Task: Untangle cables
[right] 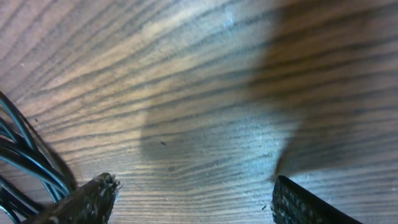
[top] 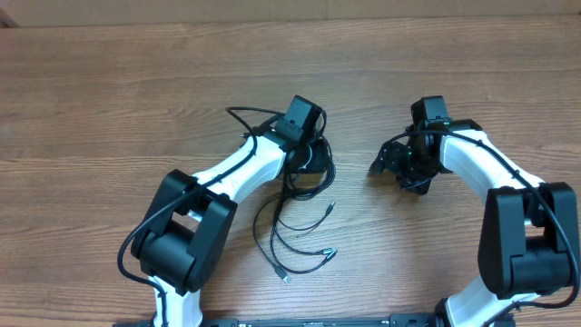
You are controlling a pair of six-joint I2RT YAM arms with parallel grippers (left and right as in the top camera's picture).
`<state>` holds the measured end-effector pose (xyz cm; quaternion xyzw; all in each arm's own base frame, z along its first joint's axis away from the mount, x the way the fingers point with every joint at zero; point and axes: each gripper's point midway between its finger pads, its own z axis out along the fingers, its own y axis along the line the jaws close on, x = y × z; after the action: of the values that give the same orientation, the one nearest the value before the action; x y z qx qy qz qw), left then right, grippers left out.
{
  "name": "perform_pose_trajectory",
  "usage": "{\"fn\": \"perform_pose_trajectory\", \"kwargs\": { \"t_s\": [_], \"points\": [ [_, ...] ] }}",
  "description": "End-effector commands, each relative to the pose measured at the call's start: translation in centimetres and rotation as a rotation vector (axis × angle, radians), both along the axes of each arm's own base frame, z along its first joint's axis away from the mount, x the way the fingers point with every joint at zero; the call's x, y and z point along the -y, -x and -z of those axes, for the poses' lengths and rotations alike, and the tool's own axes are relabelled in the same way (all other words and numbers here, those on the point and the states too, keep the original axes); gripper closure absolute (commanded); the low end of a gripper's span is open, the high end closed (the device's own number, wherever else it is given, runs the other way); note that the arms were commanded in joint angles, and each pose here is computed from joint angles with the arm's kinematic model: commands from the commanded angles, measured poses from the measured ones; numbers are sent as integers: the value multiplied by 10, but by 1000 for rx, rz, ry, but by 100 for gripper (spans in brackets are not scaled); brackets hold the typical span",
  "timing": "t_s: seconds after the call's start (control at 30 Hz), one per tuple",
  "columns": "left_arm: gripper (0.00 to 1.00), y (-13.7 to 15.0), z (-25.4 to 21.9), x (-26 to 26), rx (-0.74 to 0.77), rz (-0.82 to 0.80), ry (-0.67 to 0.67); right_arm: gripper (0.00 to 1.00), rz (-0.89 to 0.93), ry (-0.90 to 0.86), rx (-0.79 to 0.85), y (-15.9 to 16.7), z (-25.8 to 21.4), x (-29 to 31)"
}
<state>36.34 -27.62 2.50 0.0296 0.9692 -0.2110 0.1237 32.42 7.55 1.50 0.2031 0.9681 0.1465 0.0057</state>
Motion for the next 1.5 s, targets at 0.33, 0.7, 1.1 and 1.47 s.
{"fn": "perform_pose_trajectory", "kwargs": {
  "t_s": [0.33, 0.7, 1.1, 1.47],
  "points": [
    [61, -19, -20, 7, 109, -362, -46, 21, -9, 3, 31, -9, -3, -2],
    [78, -27, -24, 7, 133, -442, -14, 21, -10, 4, 23, -8, -3, -2],
    [73, -24, -20, 7, 124, -436, -11, 21, -10, 4, 20, -7, -3, -2],
    [73, -21, -9, 16, 113, -417, -10, 21, -10, 5, 6, -3, -2, -1]
  ]
}}
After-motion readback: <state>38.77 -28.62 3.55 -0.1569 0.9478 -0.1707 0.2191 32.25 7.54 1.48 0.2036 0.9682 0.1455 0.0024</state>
